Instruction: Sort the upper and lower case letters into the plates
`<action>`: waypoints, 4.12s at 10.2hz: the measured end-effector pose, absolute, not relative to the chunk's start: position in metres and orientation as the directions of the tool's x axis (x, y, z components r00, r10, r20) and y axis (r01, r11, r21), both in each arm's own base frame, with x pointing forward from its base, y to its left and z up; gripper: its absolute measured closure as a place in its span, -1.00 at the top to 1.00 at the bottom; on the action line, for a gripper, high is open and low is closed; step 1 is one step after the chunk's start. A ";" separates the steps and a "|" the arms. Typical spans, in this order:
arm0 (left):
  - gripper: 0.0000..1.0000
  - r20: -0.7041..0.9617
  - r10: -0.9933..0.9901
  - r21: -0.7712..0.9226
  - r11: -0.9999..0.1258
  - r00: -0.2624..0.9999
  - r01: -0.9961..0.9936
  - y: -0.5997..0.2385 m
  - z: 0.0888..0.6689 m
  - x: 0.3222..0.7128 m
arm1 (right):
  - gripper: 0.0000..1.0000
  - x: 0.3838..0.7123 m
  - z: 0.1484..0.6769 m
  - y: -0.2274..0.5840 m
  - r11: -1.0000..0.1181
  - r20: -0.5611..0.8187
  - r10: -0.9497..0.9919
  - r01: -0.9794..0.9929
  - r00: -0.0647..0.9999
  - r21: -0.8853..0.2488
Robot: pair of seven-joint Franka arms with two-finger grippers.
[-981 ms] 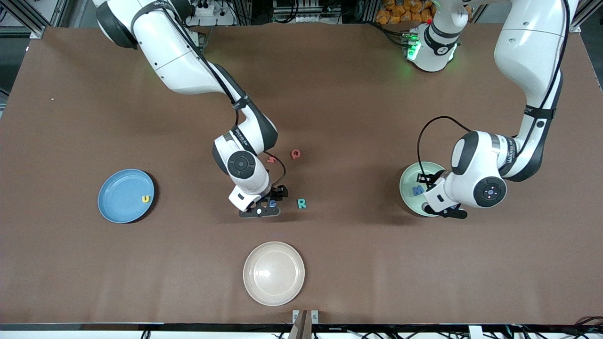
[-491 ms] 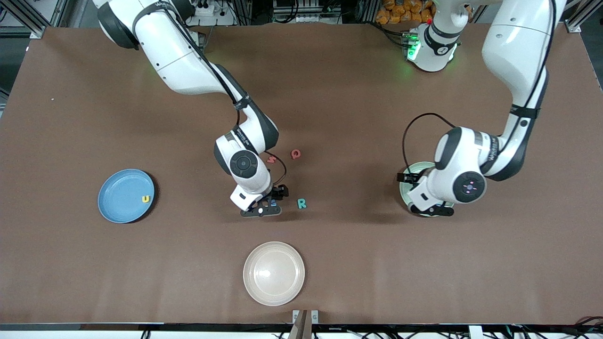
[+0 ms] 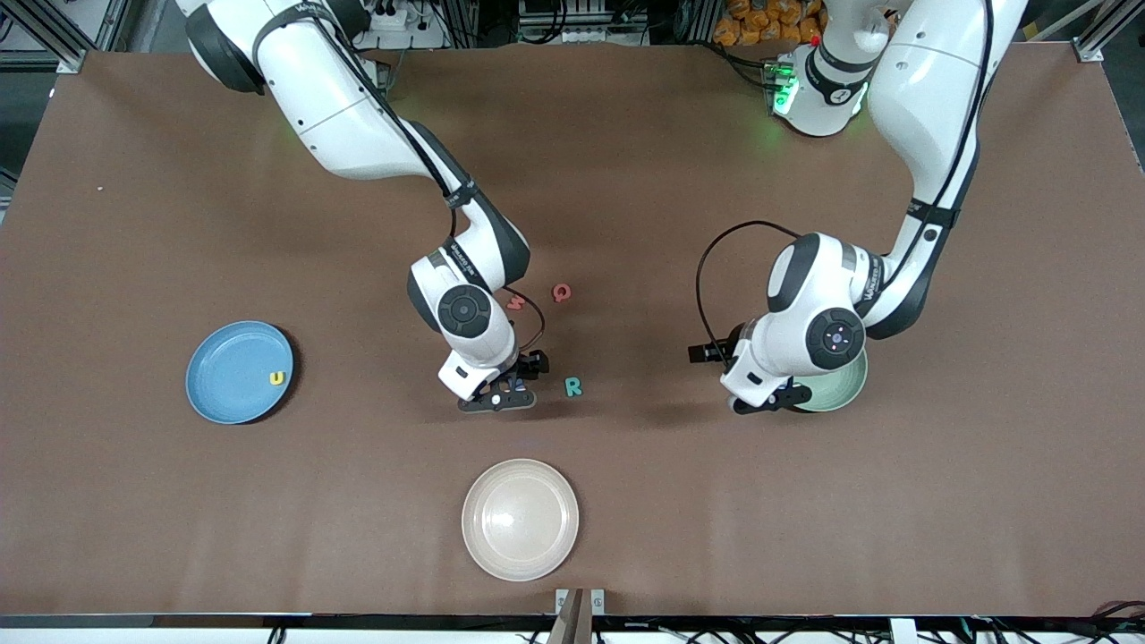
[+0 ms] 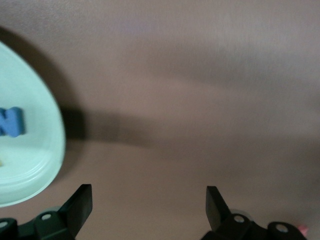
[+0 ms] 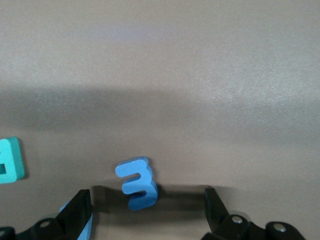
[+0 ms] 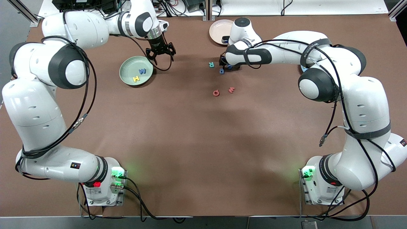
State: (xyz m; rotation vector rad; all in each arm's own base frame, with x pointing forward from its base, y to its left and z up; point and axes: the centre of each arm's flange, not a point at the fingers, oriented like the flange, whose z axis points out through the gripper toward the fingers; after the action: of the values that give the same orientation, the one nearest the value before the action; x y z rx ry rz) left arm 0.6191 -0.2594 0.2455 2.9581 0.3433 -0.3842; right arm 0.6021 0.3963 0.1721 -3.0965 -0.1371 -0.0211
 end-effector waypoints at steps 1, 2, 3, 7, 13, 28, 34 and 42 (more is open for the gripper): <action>1.00 -0.269 0.242 0.103 -0.955 0.932 0.278 -0.266 0.241 0.621 | 0.97 0.602 0.172 0.398 -0.995 0.019 0.095 0.095 0.995 -0.037; 1.00 -0.262 0.264 0.104 -0.948 0.928 0.299 -0.278 0.239 0.621 | 0.76 0.602 0.173 0.399 -0.994 0.023 0.100 0.101 0.995 -0.034; 1.00 -0.245 0.281 0.115 -0.942 0.928 0.315 -0.290 0.236 0.621 | 0.44 0.602 0.174 0.398 -0.994 0.028 0.108 0.108 0.994 -0.024; 1.00 -0.217 0.401 0.130 -0.892 0.890 0.434 -0.343 0.211 0.611 | -0.35 0.604 0.179 0.401 -0.993 0.036 0.111 0.112 0.993 -0.026; 1.00 -0.186 0.501 0.142 -0.837 0.845 0.528 -0.405 0.208 0.599 | -0.44 0.620 0.198 0.383 -0.997 0.039 0.077 0.077 0.996 -0.013; 1.00 0.314 0.048 0.070 -0.997 0.948 0.028 -0.525 0.154 0.552 | -0.44 0.620 0.269 -0.122 -0.952 -0.129 0.305 0.302 0.943 -0.042; 0.83 0.332 0.035 0.067 -0.998 0.943 0.014 -0.531 0.154 0.549 | 0.19 0.617 0.257 -0.120 -0.952 -0.146 0.307 0.302 0.940 -0.055; -0.01 0.328 0.123 0.098 -0.991 0.937 0.096 -0.538 0.159 0.546 | 1.00 0.633 0.257 -0.043 -0.944 -0.132 0.330 0.326 0.935 -0.047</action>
State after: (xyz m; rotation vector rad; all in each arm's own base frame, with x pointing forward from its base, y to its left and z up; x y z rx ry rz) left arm 0.5461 -0.5378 0.1593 3.0124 0.1706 0.5184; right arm 0.6327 -0.0425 0.2574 -3.0663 -0.5199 0.2158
